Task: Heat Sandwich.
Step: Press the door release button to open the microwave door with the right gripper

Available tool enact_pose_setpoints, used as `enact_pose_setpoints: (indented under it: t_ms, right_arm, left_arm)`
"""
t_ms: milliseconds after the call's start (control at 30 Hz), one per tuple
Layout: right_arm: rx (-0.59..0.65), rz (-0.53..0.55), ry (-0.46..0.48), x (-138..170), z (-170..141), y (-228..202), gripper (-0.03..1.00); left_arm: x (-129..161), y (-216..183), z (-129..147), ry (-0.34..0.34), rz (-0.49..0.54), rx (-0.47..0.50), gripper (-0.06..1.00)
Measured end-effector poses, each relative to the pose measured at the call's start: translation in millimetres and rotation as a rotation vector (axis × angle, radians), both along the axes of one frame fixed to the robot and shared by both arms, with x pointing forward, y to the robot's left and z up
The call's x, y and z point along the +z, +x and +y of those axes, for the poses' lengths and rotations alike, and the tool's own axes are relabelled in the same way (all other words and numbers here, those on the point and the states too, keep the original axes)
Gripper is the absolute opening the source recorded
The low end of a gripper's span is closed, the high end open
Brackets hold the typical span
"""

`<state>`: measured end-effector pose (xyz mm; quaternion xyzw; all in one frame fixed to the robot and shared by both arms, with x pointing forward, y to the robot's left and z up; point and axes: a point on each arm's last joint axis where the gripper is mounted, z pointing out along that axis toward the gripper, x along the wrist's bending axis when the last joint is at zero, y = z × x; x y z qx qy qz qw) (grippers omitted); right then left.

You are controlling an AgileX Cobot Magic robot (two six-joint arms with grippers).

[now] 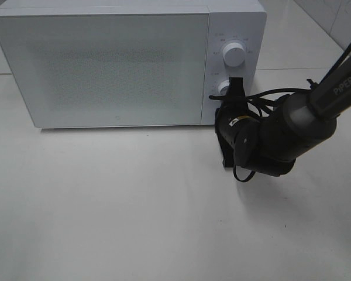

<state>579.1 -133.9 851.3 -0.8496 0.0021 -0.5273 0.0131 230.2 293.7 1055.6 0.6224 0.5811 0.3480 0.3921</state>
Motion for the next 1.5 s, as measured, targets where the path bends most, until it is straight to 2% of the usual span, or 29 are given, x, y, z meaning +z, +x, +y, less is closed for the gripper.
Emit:
enact_pose_setpoints:
  t_ms: [600,1500]
  right_arm:
    - [-0.029,-0.022,-0.039,-1,2,10,0.00]
    - [-0.057,0.016,-0.017,-3,4,19,0.00]
  left_arm:
    - [0,0,0,0.000,0.000,0.000,0.97]
    - [0,0,0,0.000,0.000,0.000,0.97]
